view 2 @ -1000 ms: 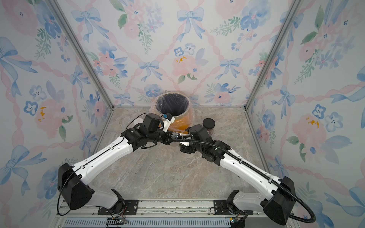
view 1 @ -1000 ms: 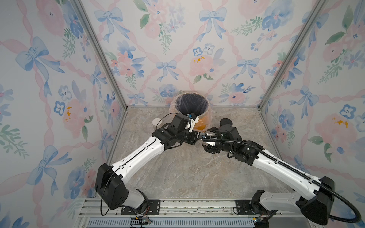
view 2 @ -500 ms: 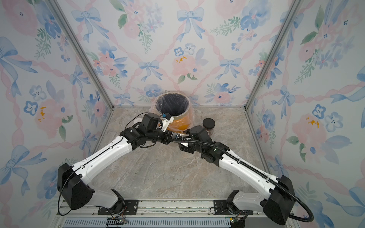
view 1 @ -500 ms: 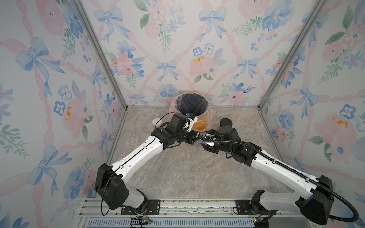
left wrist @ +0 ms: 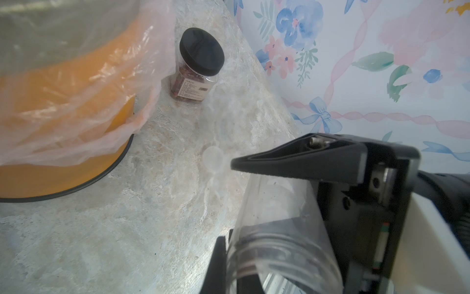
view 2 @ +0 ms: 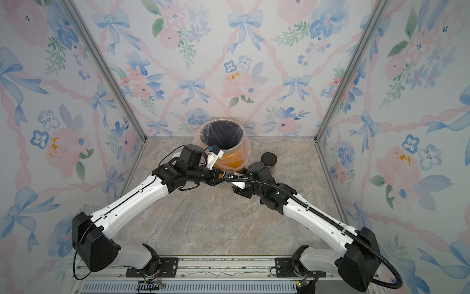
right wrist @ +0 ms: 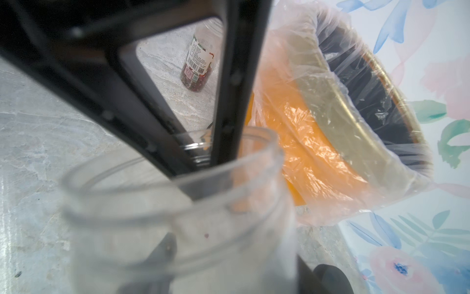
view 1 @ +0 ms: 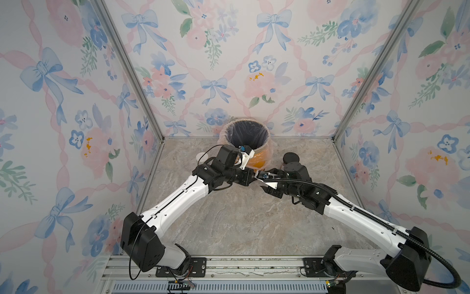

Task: Empty the moldy dried flower tea in the jars
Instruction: Place the jar at the center of the board.

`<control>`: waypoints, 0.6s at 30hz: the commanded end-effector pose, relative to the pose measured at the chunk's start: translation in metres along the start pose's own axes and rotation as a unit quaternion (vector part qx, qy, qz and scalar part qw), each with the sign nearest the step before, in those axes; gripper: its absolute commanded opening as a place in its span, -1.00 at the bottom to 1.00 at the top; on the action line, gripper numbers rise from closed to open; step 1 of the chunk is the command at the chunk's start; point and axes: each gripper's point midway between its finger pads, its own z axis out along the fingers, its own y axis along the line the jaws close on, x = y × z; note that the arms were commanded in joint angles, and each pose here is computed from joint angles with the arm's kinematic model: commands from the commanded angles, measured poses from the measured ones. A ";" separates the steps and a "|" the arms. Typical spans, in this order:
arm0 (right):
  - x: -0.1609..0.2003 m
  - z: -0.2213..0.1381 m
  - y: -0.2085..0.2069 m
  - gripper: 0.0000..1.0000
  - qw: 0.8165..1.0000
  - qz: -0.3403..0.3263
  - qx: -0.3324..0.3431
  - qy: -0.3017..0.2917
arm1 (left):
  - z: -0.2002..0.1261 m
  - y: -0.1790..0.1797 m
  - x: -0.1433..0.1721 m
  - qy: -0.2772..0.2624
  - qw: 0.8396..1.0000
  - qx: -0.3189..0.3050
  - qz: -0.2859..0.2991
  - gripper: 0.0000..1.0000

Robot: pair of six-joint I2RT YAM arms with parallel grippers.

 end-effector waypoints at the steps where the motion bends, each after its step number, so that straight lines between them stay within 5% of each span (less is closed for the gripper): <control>1: -0.003 -0.002 -0.007 0.08 0.999 0.039 0.007 -0.023 | -0.010 -0.007 -0.007 -0.017 1.000 0.015 0.009 -0.91; 12: -0.003 -0.006 -0.016 -0.08 0.989 0.134 0.012 -0.069 | -0.021 -0.006 -0.023 -0.043 0.999 0.000 0.009 -0.30; 18: 0.017 -0.018 -0.051 -0.13 0.967 0.227 0.055 -0.104 | -0.042 0.008 -0.038 -0.085 0.996 -0.038 0.005 0.18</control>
